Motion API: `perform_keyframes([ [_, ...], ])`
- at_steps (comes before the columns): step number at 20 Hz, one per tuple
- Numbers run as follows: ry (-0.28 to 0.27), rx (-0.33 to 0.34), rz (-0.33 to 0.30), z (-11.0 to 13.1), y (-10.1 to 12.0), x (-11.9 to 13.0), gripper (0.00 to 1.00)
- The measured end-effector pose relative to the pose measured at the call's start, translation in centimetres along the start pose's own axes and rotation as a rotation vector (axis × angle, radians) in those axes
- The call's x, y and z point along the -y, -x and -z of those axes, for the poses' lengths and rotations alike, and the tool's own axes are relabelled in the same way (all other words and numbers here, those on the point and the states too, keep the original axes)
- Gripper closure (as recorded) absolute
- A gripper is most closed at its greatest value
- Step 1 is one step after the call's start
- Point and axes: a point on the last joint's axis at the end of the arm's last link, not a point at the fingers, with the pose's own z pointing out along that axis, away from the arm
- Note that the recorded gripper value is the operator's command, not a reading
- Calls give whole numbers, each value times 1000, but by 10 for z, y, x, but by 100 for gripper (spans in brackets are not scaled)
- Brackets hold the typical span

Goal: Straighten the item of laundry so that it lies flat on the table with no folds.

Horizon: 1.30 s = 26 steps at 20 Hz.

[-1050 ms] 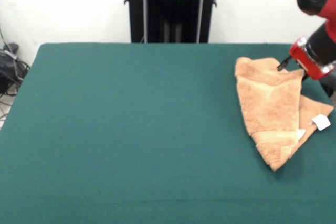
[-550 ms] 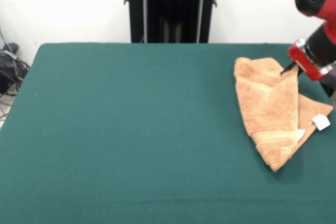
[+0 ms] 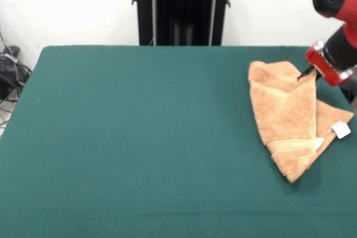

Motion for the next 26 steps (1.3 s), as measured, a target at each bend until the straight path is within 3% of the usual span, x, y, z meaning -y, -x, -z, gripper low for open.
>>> perform_keyframes([
  [5, 9, -21, -12, 1, 7, 0, 100],
  [9, 34, -83, -56, 6, 29, 3, 100],
  [13, 75, -142, -126, 19, 71, 11, 100],
  [18, 110, -200, -184, 26, 105, 20, 100],
  [26, 148, -334, -246, 14, 128, 31, 100],
])
